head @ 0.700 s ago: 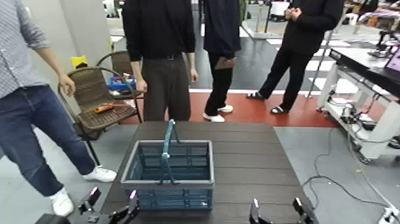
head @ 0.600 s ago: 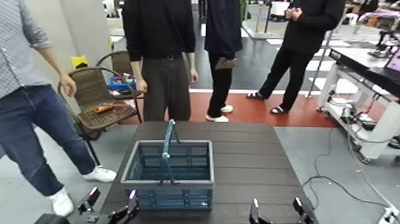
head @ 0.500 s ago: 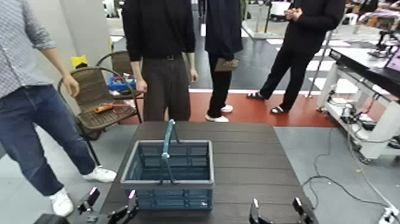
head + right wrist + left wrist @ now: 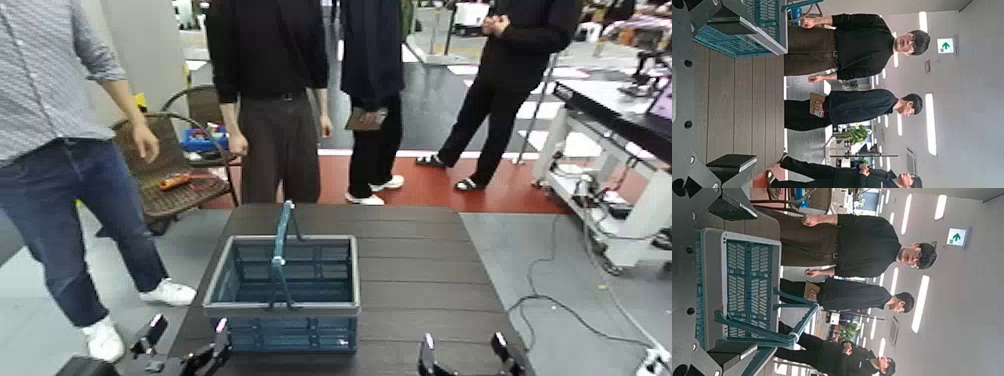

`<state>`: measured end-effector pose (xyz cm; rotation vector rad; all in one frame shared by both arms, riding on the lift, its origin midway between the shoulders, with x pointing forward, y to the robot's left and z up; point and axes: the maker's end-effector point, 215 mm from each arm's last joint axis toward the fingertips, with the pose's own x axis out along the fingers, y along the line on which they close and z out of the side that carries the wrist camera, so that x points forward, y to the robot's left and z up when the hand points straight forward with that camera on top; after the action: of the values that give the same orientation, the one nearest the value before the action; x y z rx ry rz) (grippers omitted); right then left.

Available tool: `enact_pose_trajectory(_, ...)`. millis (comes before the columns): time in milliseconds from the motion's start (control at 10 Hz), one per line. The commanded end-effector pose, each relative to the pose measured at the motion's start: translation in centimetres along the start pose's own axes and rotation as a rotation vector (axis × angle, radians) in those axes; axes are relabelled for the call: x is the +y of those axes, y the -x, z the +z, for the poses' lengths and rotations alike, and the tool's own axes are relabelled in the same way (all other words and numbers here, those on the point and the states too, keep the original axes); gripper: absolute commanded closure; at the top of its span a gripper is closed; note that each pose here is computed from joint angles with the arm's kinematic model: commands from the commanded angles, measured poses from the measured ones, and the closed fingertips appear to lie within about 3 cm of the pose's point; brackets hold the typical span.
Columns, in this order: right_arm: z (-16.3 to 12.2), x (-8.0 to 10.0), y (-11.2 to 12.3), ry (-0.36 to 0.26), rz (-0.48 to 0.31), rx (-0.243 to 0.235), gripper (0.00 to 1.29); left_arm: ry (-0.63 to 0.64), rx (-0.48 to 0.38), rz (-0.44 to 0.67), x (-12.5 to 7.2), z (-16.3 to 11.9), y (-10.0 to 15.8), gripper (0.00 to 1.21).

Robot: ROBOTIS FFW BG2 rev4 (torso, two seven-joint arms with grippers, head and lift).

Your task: Grasp the handle of the crate.

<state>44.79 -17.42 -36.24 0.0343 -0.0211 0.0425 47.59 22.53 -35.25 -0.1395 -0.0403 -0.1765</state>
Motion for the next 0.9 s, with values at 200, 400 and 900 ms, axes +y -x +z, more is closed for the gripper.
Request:
enact_pose_trajectory(200, -0.3, 0.1, 0.0, -0.006, 0.003, 0.006, 0.15, 0.019, 0.002, -0.009, 0.3, 0.3, -0.6, 0.13)
enact_pose_trajectory(400, -0.4, 0.1, 0.0, -0.01, 0.002, 0.007, 0.15, 0.068, 0.044, -0.04, 0.1, -0.2, -1.5, 0.13)
enact_pose_trajectory(900, -0.5, 0.1, 0.0, -0.014, 0.001, 0.012, 0.15, 0.233, 0.174, -0.184, 1.1, 1.3, -6.1, 0.13)
